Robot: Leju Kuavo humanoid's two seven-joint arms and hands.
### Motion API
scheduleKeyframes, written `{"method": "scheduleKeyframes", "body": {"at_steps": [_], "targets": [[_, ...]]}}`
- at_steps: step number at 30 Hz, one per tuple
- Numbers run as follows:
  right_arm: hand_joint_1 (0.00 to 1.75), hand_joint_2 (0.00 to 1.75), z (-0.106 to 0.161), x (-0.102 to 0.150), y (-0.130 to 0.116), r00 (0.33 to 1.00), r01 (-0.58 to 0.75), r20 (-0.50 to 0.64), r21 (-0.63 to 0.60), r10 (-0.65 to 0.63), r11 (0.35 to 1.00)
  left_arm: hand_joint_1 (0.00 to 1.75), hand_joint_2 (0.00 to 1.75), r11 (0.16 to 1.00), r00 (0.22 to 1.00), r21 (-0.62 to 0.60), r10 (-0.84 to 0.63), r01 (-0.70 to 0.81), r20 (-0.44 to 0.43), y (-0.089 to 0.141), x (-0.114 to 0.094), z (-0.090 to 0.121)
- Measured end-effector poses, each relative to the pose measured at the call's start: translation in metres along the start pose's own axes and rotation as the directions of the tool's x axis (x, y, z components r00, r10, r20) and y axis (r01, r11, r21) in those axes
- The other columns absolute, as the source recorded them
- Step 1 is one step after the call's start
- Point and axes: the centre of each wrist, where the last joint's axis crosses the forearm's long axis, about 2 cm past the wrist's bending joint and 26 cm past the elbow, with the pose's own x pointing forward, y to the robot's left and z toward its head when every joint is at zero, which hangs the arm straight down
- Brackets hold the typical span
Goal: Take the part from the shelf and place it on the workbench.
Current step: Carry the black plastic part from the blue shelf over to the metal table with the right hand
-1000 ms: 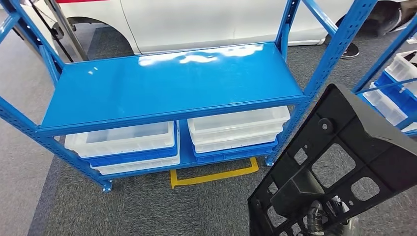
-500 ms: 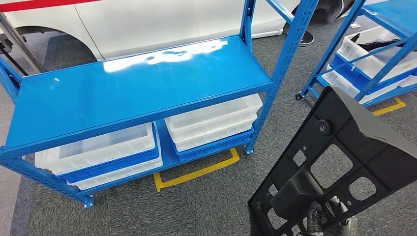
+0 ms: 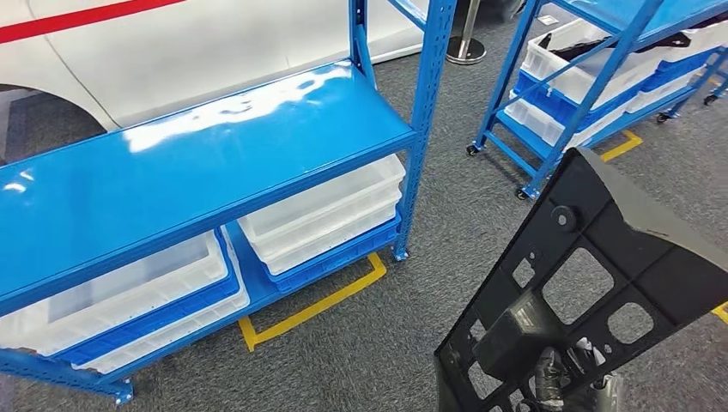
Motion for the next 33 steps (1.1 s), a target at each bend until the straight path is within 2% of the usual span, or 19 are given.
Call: {"method": "scheduleKeyframes", "body": {"at_steps": [22, 33], "targets": [[1.75, 1.75, 0.0003, -0.0014, -0.0002, 1.000, 0.000, -0.004, -0.006, 0.000, 1.000, 0.00, 0.00, 1.000, 1.000, 0.010, 0.012, -0.012, 0.001, -0.0007, 0.0041, -0.0018], [1.75, 1.75, -0.0005, -0.0017, 0.0001, 1.000, 0.001, -0.003, -0.005, -0.001, 1.000, 0.00, 0.00, 1.000, 1.000, 0.012, 0.010, -0.010, -0.009, 0.0003, -0.0004, 0.0002]]}}
